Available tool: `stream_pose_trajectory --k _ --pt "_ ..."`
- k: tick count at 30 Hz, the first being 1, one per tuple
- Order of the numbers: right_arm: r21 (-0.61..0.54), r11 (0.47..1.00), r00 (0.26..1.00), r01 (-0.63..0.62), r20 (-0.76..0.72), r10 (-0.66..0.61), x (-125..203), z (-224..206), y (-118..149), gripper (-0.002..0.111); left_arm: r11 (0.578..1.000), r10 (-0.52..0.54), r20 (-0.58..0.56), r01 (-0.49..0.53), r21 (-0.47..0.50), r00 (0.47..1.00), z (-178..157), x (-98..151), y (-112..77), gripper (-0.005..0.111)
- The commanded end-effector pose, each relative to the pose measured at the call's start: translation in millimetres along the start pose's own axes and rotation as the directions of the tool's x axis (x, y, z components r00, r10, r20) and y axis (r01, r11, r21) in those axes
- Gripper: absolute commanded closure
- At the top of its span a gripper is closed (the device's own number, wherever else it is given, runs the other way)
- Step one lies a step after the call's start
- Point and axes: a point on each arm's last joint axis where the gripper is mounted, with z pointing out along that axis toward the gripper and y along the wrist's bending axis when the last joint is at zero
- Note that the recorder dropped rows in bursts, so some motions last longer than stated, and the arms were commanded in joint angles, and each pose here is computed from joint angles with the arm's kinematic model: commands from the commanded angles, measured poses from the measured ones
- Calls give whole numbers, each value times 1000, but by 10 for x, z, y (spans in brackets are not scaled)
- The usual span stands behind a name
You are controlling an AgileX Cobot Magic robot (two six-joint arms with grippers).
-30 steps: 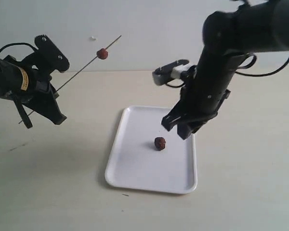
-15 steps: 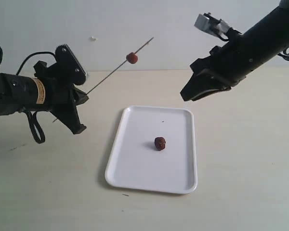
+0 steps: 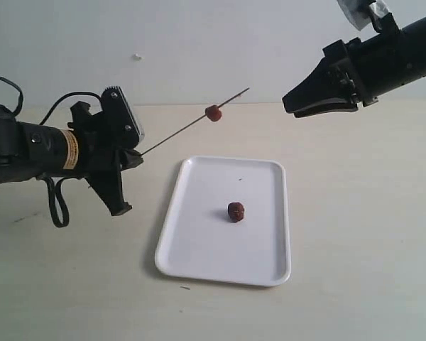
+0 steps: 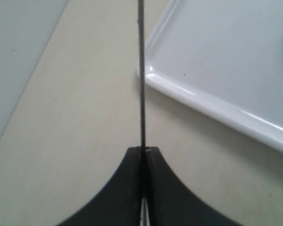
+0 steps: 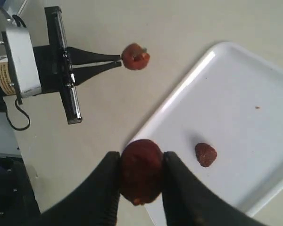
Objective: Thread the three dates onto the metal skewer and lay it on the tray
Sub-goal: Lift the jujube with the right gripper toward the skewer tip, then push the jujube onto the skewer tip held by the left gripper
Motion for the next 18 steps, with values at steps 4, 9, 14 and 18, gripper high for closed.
stream_pose_trajectory --k 4,9,14,18 --pt "-17 1000 1000 16 18 -16 -14 -44 40 79 998 53 40 -55 36 998 16 -123 -130 107" --pt "-17 1000 1000 16 18 -16 -14 -44 40 79 997 64 40 -65 37 997 15 -120 -129 107" --pt "-10 1000 1000 16 23 -16 -19 -44 34 79 995 85 56 -88 53 995 23 -191 -204 107" --pt "-10 1000 1000 8 23 -8 -19 -44 34 79 994 93 71 -97 59 993 25 -225 -232 107"
